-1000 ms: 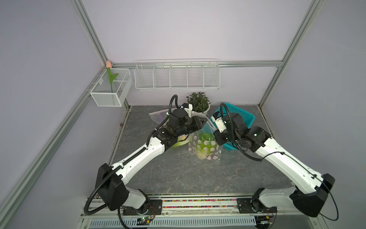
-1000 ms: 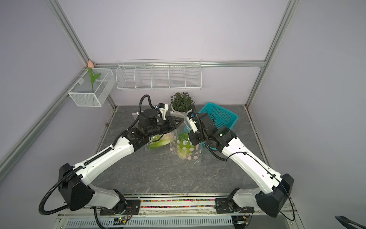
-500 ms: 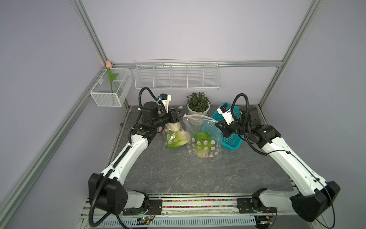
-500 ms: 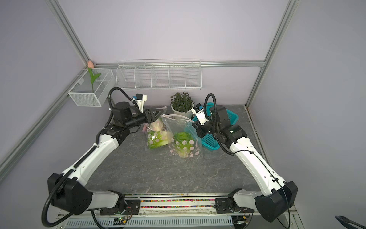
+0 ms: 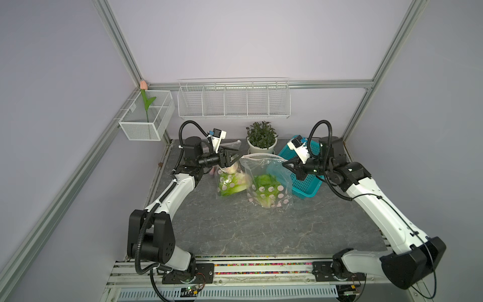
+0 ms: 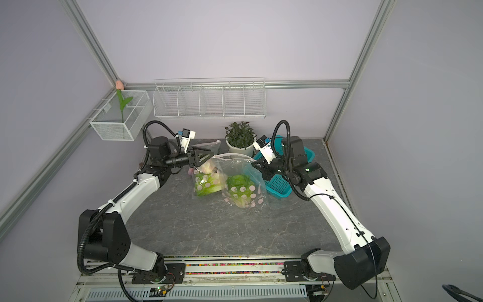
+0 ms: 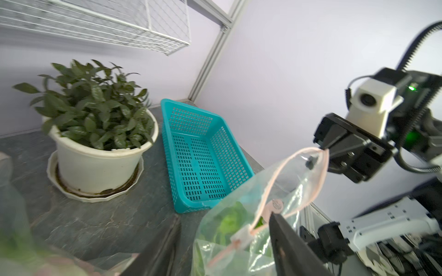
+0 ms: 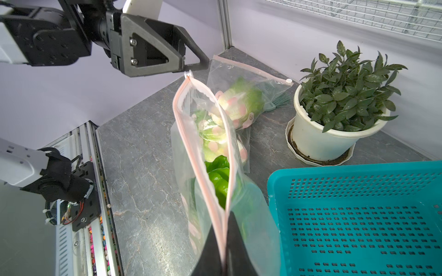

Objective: Put the chinese cabbages into a zipper bag and zip it
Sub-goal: Adjust the zipper food storage bag at the center of the board.

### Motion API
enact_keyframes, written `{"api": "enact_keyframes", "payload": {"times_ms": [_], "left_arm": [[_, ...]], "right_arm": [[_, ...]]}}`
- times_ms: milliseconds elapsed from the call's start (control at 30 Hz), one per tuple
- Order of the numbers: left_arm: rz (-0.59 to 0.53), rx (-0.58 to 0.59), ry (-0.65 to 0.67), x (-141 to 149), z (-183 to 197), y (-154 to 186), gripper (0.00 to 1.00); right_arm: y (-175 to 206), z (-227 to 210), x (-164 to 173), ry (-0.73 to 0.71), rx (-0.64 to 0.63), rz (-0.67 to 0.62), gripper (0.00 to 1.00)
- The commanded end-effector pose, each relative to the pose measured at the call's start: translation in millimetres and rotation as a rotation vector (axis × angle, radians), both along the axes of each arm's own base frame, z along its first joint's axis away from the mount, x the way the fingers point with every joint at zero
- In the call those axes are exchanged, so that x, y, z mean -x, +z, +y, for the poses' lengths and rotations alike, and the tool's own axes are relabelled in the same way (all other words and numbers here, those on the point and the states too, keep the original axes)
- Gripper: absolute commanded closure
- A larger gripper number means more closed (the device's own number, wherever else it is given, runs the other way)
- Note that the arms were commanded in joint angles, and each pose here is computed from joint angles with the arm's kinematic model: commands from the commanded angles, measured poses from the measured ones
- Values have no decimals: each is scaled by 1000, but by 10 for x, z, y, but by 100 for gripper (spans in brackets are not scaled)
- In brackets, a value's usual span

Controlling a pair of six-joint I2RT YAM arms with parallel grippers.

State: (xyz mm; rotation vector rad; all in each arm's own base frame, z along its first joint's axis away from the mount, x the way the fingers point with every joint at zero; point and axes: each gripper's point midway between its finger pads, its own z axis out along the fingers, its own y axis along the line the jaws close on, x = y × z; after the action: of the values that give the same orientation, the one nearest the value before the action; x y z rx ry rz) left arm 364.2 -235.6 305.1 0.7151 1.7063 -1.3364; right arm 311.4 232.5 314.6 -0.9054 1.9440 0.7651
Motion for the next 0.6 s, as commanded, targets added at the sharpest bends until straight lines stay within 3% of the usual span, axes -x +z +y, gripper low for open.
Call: {"api": "enact_keyframes", "payload": {"times_ms": [0, 300, 567], "left_arm": [[-118, 32, -127, 162, -58, 30, 36], [-132, 34, -169, 25, -136, -135, 42], [-128, 24, -202, 11, -167, -197, 77]], "right_arm": [[109, 37, -13, 60, -46, -28, 93], [59, 2, -90, 56, -56, -3, 93], [59, -39, -165, 31, -64, 11, 93]]}}
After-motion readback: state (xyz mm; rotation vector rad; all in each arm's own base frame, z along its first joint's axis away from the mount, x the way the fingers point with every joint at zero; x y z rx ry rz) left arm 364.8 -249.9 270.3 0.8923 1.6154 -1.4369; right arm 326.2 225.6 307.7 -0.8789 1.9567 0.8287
